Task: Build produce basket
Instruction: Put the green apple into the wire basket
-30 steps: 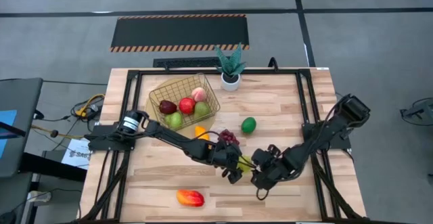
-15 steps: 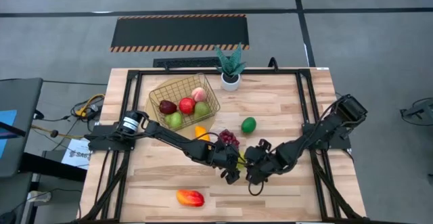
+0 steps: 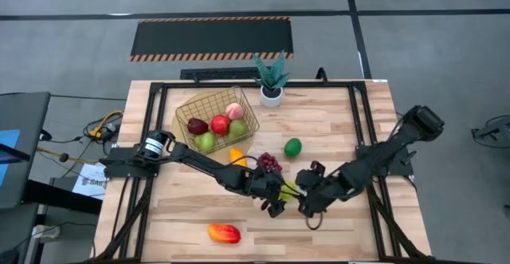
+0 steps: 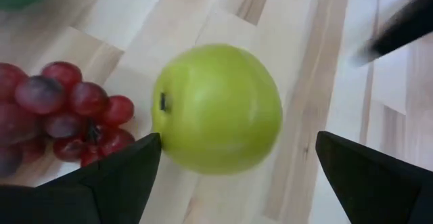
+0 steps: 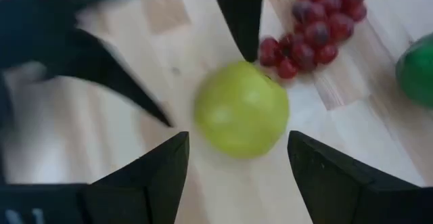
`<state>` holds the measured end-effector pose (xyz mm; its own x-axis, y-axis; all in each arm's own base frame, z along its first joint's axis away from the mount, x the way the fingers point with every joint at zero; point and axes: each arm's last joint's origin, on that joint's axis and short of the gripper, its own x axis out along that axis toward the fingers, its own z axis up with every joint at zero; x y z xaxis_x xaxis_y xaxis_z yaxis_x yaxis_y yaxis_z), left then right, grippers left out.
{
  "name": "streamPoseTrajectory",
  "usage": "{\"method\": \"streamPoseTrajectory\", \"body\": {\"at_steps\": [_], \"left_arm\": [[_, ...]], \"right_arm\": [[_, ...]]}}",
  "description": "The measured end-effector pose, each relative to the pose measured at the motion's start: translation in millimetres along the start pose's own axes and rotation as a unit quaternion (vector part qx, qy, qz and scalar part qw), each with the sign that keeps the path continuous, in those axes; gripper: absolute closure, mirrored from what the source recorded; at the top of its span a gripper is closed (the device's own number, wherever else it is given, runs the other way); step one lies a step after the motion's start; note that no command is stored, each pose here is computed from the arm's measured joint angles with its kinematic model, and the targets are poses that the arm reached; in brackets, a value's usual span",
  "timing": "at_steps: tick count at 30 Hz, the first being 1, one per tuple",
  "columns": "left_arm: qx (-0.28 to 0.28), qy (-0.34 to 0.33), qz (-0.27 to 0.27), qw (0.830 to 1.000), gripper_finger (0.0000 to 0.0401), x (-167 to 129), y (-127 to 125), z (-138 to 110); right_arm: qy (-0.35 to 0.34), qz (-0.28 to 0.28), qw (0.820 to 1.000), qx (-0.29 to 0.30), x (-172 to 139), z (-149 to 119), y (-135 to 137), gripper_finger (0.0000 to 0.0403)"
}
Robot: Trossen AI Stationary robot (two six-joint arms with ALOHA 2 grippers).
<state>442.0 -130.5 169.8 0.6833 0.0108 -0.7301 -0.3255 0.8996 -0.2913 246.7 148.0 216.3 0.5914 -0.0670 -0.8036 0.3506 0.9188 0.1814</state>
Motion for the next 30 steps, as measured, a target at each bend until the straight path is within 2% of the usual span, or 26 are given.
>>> {"method": "streamPoseTrajectory", "body": {"at_steps": [5,8,13,17,21,27,30], "left_arm": [[0.001,-0.016,-0.006,1.000,0.0024,0,-2,2],[0.031,-0.039,0.010,0.999,0.0024,-1,-3,4],[0.072,-0.051,0.027,0.996,0.0024,-1,-3,4],[0.076,-0.061,0.032,0.995,0.0024,-1,-2,7],[0.109,-0.077,0.023,0.991,0.0024,-1,-6,9],[0.098,-0.065,0.012,0.993,0.0024,14,-5,1],[0.103,-0.038,0.024,0.994,0.0024,21,-1,-10]], "right_arm": [[-0.027,0.056,0.998,0.020,-49,3,-6,0.0129],[-0.037,0.087,0.995,0.036,-74,2,-12,0.0129],[-0.062,0.102,0.992,0.051,-94,0,-16,0.0129],[-0.058,0.084,0.993,0.056,-93,-6,-17,0.0129],[-0.040,0.054,0.996,0.053,-83,-12,-13,0.0129],[0.003,-0.028,0.998,0.056,-50,-26,-8,0.0129],[0.019,-0.062,0.997,0.046,-33,-31,-5,0.0129]]}}
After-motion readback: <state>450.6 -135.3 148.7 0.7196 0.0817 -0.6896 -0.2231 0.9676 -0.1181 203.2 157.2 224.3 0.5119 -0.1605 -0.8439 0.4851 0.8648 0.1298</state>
